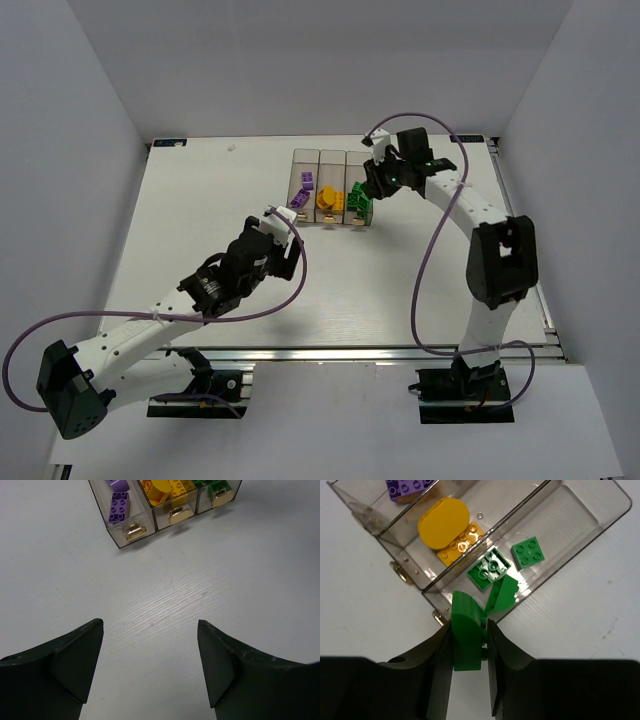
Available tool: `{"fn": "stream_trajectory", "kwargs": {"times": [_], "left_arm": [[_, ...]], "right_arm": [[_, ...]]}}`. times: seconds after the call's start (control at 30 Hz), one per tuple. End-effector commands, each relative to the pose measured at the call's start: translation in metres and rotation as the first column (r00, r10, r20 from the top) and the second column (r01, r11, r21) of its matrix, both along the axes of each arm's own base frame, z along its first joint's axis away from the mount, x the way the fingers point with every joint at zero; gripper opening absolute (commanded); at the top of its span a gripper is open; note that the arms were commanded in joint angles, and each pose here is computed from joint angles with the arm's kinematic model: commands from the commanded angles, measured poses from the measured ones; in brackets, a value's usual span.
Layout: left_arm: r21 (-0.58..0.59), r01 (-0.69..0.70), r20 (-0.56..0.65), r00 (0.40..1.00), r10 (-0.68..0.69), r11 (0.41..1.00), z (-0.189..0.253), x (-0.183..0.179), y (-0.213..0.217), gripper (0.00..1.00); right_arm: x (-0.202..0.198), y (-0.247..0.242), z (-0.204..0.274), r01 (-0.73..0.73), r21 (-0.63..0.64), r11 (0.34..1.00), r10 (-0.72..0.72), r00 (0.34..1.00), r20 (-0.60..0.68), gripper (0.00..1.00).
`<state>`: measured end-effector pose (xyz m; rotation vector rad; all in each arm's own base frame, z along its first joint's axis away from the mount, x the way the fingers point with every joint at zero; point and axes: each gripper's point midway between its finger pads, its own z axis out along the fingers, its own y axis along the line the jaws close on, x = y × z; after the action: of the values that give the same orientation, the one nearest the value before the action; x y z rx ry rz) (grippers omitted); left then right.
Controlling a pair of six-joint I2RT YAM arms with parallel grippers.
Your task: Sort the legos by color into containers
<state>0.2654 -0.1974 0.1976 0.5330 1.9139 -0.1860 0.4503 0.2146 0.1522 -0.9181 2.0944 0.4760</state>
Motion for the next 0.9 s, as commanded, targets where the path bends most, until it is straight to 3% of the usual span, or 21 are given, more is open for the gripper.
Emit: {"fn": "stream_trajectory", "kwargs": {"times": [0.0,0.03,0.07,0.17,0.3,0.5,0.6,0.63,0.7,0.73,0.77,0.83,0.87], "left_arm": [[-0.001,-0.022,0.026,0.999,0.022,1.0,0.005,0.002,0.007,0.86],[-0.001,-0.024,0.026,0.999,0.024,1.0,0.005,0.002,0.007,0.86],[0.0,-0.024,0.028,0.999,0.024,1.0,0.005,0.002,0.007,0.86],[0.002,-0.025,0.028,0.999,0.025,1.0,0.004,0.002,0.008,0.86],[-0.004,-0.024,0.033,0.999,0.024,1.0,0.005,0.001,0.009,0.87],[-0.026,-0.018,0.045,0.999,0.019,1.0,0.01,-0.001,0.009,0.88],[-0.057,0.013,0.058,0.998,-0.009,0.998,0.015,-0.006,0.006,0.91],[-0.07,0.023,0.064,0.998,-0.019,0.997,0.017,-0.007,0.004,0.93],[-0.085,0.044,0.069,0.997,-0.038,0.995,0.019,-0.009,0.002,0.94],[-0.091,0.048,0.072,0.997,-0.041,0.995,0.02,-0.009,0.001,0.95],[-0.093,0.049,0.071,0.997,-0.042,0.994,0.019,-0.009,0.0,0.96],[-0.101,0.071,0.066,0.996,-0.064,0.992,0.017,-0.009,-0.006,0.98],[-0.101,0.076,0.06,0.996,-0.07,0.992,0.016,-0.009,-0.008,0.98]], "right_arm": [[0.022,0.022,0.006,0.024,0.067,0.997,-0.023,1.0,-0.015,0.13],[0.027,0.025,-0.005,0.033,0.067,0.997,-0.031,0.999,-0.039,0.18],[0.037,0.029,0.003,0.039,0.082,0.996,-0.038,0.999,-0.013,0.32],[0.049,0.032,-0.007,0.072,0.091,0.993,-0.069,0.997,-0.04,0.56],[0.052,0.033,0.002,0.065,0.098,0.993,-0.062,0.997,-0.036,0.8],[0.023,0.008,0.043,0.088,0.093,0.992,-0.091,0.995,0.034,0.84],[-0.018,-0.013,0.061,0.119,0.145,0.982,-0.125,0.992,0.036,0.89],[-0.036,-0.02,0.086,0.107,0.181,0.978,-0.122,0.99,0.073,0.89],[-0.072,-0.03,0.066,0.094,0.195,0.976,-0.098,0.995,0.011,0.89],[-0.089,-0.036,0.086,0.082,0.215,0.973,-0.098,0.993,0.066,0.89],[-0.107,-0.041,0.067,0.089,0.202,0.975,-0.097,0.995,0.032,0.89],[-0.132,-0.048,0.082,0.077,0.232,0.97,-0.105,0.988,0.111,0.89],[-0.145,-0.052,0.063,0.097,0.231,0.968,-0.119,0.989,0.087,0.89]]}}
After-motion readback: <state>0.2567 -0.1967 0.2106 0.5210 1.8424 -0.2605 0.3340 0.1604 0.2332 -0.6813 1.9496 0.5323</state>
